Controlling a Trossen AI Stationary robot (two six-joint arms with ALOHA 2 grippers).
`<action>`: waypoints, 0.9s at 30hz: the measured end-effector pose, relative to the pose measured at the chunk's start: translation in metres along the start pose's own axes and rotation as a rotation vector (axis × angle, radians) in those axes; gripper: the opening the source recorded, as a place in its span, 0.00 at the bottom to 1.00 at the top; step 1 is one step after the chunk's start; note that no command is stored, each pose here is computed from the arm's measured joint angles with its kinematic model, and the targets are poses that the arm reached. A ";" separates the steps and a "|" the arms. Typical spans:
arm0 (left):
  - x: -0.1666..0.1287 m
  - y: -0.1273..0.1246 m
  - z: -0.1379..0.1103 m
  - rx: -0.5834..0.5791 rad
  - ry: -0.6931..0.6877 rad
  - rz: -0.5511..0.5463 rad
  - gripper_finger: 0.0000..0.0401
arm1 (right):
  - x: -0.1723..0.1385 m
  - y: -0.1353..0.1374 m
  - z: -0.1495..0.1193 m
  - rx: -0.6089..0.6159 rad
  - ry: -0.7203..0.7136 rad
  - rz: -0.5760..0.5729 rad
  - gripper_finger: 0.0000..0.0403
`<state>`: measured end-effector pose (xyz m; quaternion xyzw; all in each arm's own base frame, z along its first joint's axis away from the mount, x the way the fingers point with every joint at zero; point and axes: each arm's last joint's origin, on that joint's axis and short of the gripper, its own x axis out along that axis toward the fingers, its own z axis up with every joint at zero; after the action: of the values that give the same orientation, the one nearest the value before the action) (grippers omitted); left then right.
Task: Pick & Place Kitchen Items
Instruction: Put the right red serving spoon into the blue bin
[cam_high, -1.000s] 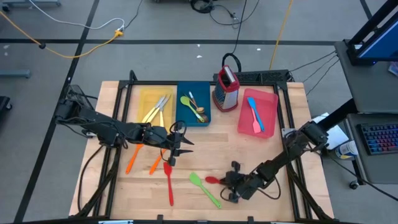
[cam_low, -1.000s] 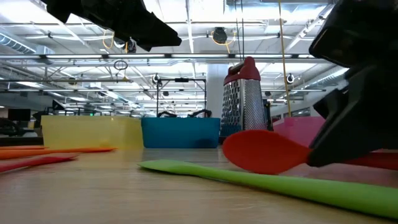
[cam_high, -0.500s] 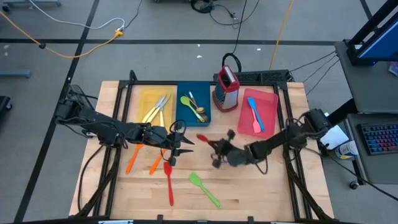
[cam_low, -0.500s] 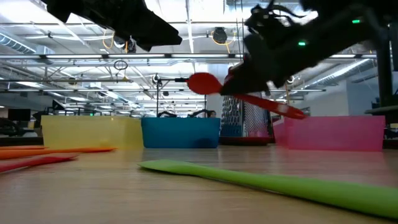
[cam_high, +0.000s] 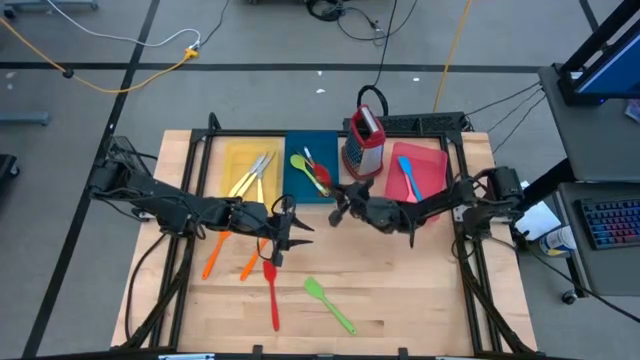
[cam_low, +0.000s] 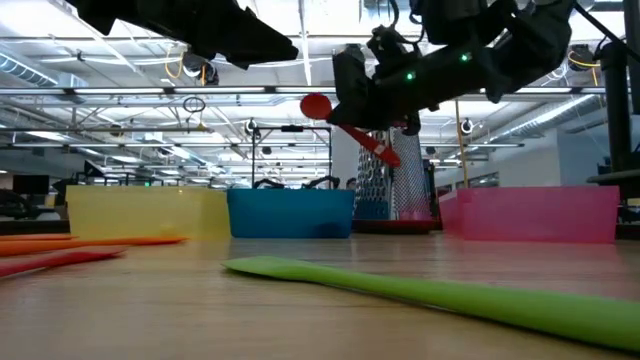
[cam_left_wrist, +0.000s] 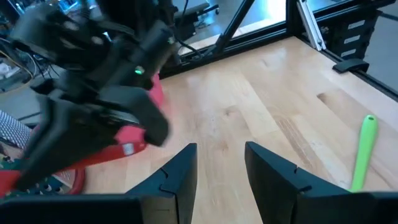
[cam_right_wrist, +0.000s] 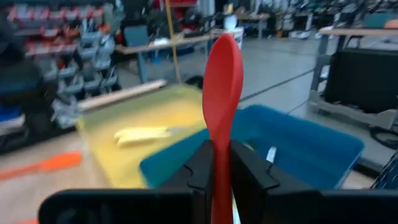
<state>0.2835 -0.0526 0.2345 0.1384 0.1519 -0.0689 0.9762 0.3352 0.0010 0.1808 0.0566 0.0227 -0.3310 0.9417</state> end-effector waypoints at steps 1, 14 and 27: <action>0.000 0.000 0.000 0.007 0.000 0.000 0.35 | 0.003 -0.003 0.002 0.004 -0.008 -0.012 0.08; 0.000 0.001 0.005 0.105 -0.056 0.017 0.35 | 0.059 -0.017 0.010 -0.021 -0.084 -0.024 0.08; 0.000 0.001 0.003 0.107 -0.034 0.009 0.35 | 0.124 -0.045 -0.030 -0.050 -0.013 -0.175 0.08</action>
<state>0.2845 -0.0525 0.2377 0.1897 0.1310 -0.0750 0.9702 0.4039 -0.1071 0.1373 0.0286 0.0299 -0.4116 0.9104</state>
